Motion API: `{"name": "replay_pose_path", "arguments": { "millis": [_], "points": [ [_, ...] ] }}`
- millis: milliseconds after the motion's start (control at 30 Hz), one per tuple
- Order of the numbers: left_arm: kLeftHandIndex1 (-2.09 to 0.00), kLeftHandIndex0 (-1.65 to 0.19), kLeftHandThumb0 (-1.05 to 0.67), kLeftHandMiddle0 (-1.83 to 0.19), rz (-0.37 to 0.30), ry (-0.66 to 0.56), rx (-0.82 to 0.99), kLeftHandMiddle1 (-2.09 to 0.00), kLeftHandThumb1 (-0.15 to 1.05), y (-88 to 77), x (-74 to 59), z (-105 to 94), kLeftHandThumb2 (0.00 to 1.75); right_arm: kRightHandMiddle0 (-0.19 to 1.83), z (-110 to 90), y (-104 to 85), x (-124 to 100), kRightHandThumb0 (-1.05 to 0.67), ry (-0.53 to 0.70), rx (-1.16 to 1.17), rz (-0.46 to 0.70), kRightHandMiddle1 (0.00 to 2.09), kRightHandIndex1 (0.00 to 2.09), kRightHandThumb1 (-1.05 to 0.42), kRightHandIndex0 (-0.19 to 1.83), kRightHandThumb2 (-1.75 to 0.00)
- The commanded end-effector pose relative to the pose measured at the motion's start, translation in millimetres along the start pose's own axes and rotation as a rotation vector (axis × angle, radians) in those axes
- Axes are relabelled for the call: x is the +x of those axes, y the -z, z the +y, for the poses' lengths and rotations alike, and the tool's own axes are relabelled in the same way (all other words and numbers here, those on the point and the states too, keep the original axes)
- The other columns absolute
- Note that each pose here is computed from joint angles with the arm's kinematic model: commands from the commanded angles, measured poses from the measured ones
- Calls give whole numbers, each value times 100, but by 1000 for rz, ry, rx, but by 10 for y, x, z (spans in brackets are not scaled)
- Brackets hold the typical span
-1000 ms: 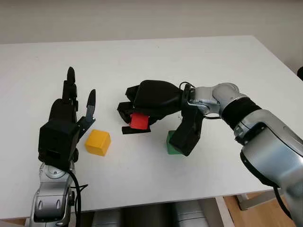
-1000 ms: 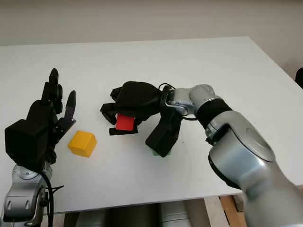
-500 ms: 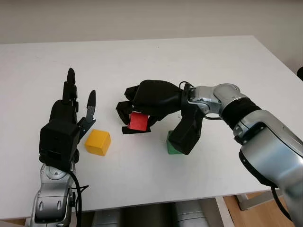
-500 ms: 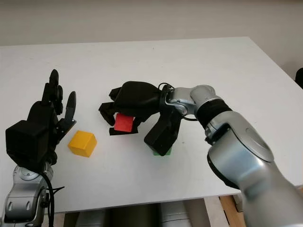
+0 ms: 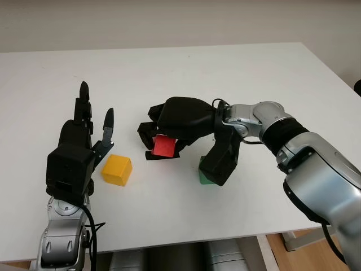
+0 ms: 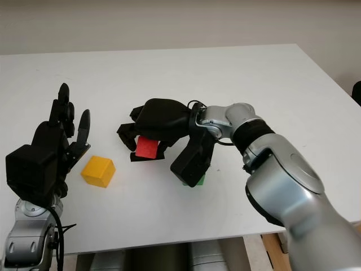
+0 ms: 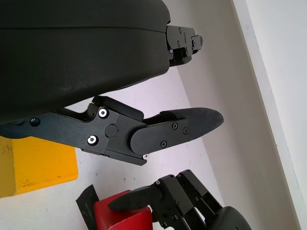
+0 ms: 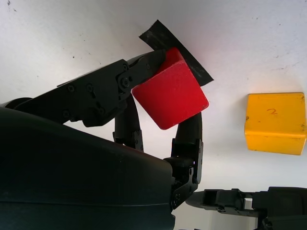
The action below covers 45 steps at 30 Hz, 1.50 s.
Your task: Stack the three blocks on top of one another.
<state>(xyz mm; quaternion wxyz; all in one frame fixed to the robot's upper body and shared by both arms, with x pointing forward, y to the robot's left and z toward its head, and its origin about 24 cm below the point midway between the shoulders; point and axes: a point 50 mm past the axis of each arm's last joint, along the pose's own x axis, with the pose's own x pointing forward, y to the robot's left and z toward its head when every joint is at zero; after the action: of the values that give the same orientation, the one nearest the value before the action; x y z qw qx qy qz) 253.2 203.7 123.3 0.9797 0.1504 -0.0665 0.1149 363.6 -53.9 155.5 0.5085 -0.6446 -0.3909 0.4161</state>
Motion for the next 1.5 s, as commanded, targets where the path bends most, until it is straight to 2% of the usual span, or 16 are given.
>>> {"name": "replay_pose_path", "arguments": {
  "millis": [0,233,400,500,767,967,1167,1233,1467],
  "points": [
    [-6,7,-58,7,-9,-6,3,-5,105,-27,-21,0,59,38,31,-2,-14,-11,-13,29,1,158,172,-103,37,-7],
    [-6,7,-58,6,-18,-4,6,-5,105,-26,-14,-3,60,38,72,-6,-29,-12,-58,36,1,158,171,-102,37,-7],
    [-5,8,-58,7,-17,-4,2,-5,105,-32,-21,0,60,35,113,-14,-33,-12,-84,31,-1,183,185,-103,37,-7],
    [-6,7,-58,6,-17,-5,2,-5,105,-37,-21,-1,60,33,126,-16,-31,-11,-90,26,-1,189,186,-104,34,-8],
    [-5,8,-58,7,-13,-4,-5,-5,105,-34,-20,-2,59,32,145,-18,-34,-13,-105,25,-2,181,189,-102,34,-6],
    [-5,7,-58,7,-15,-7,-2,-5,105,-40,-19,-5,59,36,168,-30,-31,-15,-115,27,-6,166,179,-101,35,-5],
    [-5,8,-58,7,-15,-6,5,-5,105,-45,-22,1,60,31,196,-39,-24,-13,-108,26,-4,188,192,-104,32,-7],
    [-5,8,-58,7,-15,-6,5,-5,105,-46,-24,3,60,33,198,-36,-22,-13,-111,27,-1,184,183,-104,32,-6],
    [-5,7,-59,7,-11,-9,0,-5,105,-41,-27,4,59,35,208,-27,-19,-15,-111,-1,6,176,189,-104,35,-6]
  ]
}}
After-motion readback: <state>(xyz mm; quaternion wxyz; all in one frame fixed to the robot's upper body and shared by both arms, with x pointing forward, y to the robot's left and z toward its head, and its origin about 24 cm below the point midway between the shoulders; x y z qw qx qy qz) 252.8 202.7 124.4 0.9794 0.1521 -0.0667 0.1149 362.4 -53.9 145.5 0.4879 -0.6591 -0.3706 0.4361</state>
